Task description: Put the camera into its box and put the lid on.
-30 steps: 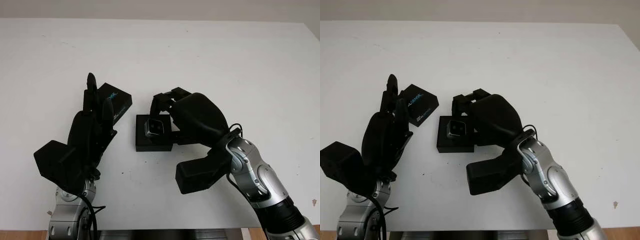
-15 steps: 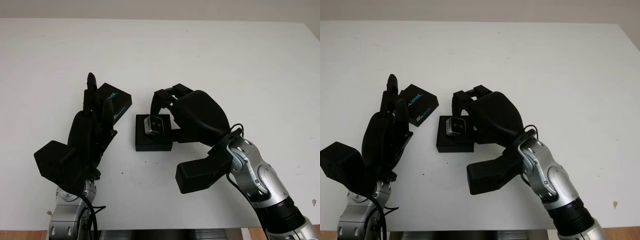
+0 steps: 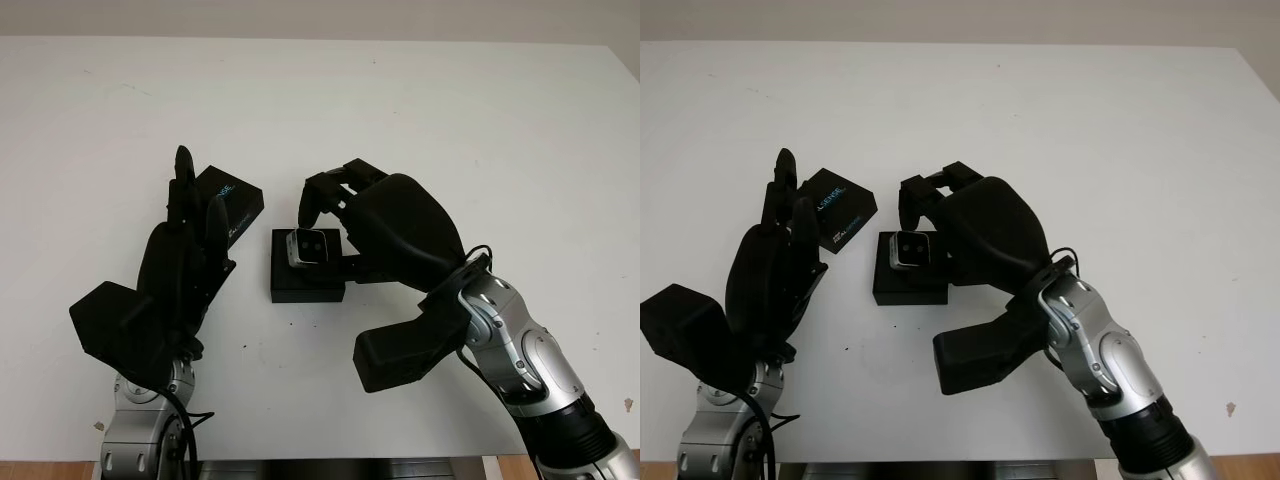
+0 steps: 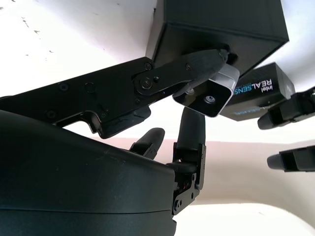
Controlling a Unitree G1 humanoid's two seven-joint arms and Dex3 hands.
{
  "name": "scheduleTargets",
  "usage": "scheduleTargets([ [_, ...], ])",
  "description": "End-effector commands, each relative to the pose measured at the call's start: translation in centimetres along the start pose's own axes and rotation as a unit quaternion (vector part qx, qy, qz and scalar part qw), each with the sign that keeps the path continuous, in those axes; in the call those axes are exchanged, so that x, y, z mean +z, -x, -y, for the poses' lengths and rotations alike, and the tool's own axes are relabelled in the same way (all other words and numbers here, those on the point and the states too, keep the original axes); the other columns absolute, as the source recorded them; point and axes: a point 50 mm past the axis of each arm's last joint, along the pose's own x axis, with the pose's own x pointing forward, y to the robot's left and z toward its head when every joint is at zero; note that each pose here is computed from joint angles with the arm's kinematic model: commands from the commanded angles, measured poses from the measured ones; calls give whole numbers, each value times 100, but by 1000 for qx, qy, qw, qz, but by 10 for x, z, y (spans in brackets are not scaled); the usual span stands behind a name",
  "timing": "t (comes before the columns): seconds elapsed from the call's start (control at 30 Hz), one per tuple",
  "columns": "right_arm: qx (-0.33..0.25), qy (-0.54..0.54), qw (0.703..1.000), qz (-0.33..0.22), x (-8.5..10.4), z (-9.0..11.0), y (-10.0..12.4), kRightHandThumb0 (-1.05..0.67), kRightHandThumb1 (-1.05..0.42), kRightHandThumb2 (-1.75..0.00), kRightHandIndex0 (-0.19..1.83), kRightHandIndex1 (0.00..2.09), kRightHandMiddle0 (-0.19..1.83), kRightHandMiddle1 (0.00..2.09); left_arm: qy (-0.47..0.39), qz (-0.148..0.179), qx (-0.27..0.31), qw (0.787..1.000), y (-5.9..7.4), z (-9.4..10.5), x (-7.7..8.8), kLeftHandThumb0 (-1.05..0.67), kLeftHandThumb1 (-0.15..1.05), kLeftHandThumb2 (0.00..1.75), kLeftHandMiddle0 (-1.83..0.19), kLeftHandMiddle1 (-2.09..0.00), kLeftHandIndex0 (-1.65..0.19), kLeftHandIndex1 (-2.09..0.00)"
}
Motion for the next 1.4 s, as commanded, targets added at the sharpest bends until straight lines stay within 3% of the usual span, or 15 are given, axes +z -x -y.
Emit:
scheduleTargets([
  [0.0, -9, 10, 1000, 7, 3, 7, -2, -41, -104, -6, 29, 60, 40, 163, 1, -3, 5, 1000, 4, 1, -2, -81, 105, 60, 19, 0, 19, 0],
  [0.63, 35, 61, 997, -11, 2, 4, -2, -42, -99, -5, 34, 58, 39, 173, 3, -7, 2, 1000, 5, 4, -5, -80, 105, 63, 19, 0, 19, 0],
  [1.1, 21, 66, 998, -5, 4, 12, -3, -43, -102, -6, 35, 58, 36, 180, 6, -11, 2, 1000, 7, 6, -6, -80, 105, 63, 19, 0, 19, 0],
  [1.37, -1, 75, 997, 0, 9, 23, -4, -45, -104, -7, 31, 71, 37, 187, 6, -15, 0, 1000, 7, 7, -6, -81, 105, 62, 19, 0, 19, 0],
])
